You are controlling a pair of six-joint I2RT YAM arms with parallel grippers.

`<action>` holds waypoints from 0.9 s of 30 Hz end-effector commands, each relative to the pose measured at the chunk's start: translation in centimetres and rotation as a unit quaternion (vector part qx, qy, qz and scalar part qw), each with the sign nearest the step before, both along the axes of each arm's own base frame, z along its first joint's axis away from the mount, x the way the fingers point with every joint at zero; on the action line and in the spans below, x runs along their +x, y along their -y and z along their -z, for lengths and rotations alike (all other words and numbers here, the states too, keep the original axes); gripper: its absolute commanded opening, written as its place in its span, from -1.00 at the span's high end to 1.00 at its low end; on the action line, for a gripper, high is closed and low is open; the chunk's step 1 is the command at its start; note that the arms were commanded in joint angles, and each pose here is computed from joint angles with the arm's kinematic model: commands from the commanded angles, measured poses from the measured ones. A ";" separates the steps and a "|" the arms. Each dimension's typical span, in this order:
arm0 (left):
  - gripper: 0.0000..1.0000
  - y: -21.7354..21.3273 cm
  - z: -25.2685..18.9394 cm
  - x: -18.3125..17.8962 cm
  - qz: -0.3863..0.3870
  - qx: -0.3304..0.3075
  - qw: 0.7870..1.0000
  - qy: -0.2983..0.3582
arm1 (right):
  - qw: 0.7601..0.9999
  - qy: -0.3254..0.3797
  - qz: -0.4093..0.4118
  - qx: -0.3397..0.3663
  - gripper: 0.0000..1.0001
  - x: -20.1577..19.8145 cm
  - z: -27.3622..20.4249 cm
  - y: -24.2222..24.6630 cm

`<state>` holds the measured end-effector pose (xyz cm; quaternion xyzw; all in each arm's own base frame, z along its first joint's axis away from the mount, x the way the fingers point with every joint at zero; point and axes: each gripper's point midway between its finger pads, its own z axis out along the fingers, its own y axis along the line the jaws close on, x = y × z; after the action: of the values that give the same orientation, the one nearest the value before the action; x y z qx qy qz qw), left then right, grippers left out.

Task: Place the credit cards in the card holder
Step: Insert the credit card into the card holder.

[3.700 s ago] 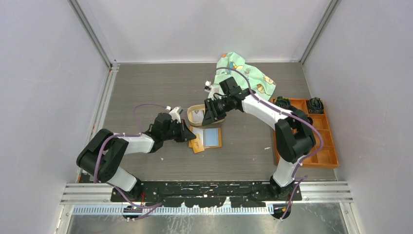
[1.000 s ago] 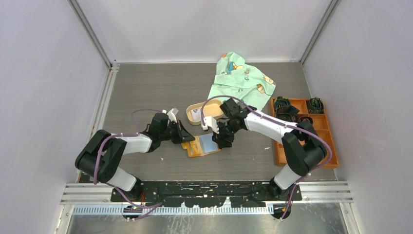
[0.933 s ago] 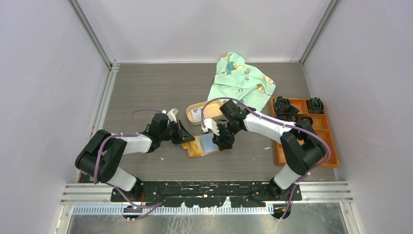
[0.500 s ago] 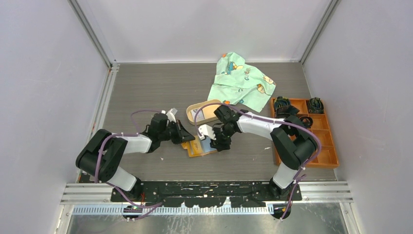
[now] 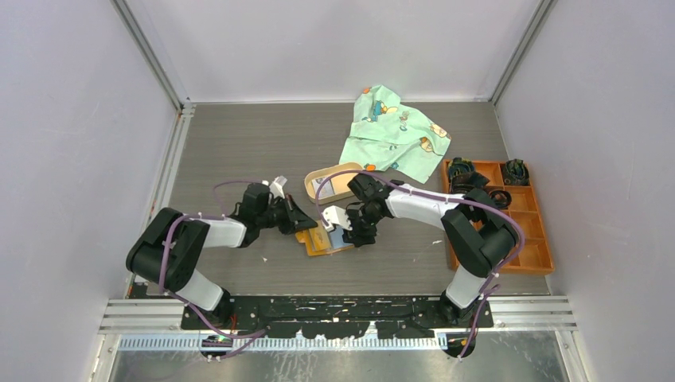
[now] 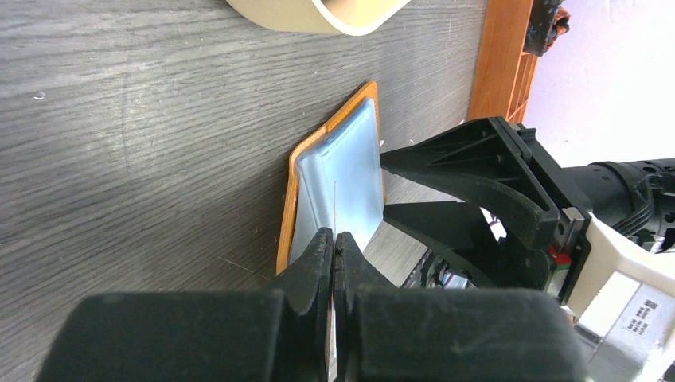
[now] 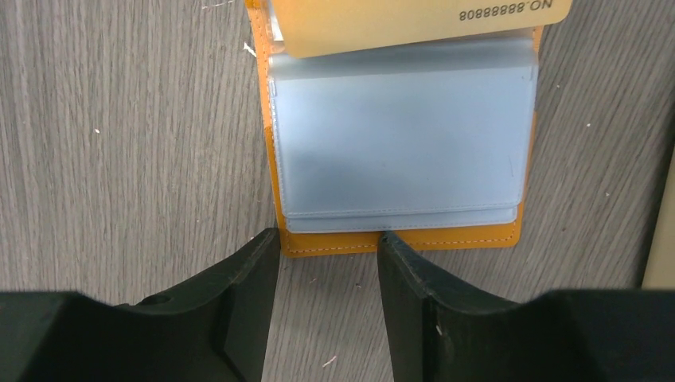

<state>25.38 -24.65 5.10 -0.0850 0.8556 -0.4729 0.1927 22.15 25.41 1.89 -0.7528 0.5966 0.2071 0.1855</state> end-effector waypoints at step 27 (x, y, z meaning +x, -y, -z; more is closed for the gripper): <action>1.00 0.3 -0.2 1.5 -0.022 -0.028 0.999 0.007 | 1.000 -0.004 0.016 0.003 -0.03 -0.3 0.1 -0.7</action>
<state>26.00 -24.55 4.28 -0.1132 0.8522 -0.4784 0.1793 22.10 25.81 1.93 -0.7424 0.6093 0.2060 0.1875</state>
